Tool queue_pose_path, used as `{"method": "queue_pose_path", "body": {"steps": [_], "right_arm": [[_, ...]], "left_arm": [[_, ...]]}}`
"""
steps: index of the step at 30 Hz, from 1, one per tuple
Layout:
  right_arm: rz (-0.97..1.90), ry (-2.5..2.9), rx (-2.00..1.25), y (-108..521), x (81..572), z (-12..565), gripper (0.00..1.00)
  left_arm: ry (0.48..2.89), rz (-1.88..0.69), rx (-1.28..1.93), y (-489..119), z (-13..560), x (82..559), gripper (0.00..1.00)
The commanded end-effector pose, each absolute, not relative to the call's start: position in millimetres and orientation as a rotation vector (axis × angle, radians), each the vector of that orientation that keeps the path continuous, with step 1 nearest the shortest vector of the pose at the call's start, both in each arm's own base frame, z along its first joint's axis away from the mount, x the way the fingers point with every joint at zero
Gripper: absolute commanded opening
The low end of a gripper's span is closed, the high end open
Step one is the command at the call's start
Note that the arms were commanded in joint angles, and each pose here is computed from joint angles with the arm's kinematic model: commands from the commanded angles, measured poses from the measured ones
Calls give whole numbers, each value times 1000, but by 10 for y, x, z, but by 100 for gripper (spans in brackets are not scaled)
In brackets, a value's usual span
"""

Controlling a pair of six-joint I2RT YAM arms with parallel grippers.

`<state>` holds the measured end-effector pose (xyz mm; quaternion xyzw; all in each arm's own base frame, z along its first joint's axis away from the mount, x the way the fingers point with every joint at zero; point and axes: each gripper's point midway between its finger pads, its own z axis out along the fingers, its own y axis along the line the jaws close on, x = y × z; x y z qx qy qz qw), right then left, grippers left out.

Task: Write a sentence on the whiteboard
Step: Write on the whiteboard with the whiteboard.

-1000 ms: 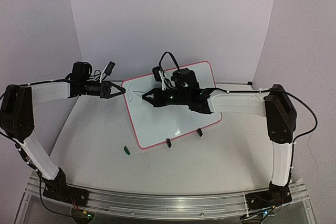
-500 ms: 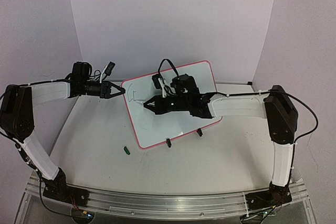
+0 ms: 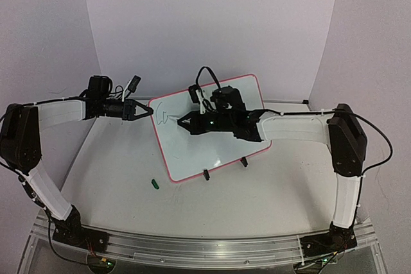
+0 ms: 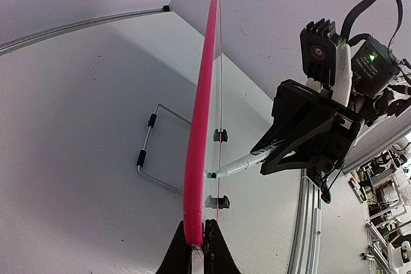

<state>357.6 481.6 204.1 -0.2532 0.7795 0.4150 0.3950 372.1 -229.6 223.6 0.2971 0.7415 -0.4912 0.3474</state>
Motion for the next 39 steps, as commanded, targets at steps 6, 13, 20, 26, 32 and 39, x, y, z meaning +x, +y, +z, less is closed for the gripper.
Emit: {"method": "queue_pose_path", "body": {"steps": [6, 13, 20, 26, 32, 39], "right_arm": [[1051, 1928, -637, 4882, 3726, 2235, 0], [1076, 1929, -668, 4894, 3665, 2230, 0], [1103, 1859, -666, 4756, 3523, 2543, 0], [1098, 1822, -651, 4665, 3483, 2714, 0], [1089, 1848, -634, 4701, 3593, 2598, 0], [1072, 1877, -636, 4748, 3688, 2498, 0]], "left_arm": [[1859, -1234, 867, -2371, 2349, 3621, 0], [1859, -1233, 867, -2371, 2350, 3620, 0], [1862, -1231, 865, -2369, 2342, 3623, 0], [1861, -1229, 865, -2365, 2346, 3627, 0], [1862, -1230, 865, -2368, 2342, 3624, 0], [1861, -1228, 865, -2366, 2348, 3629, 0]]}}
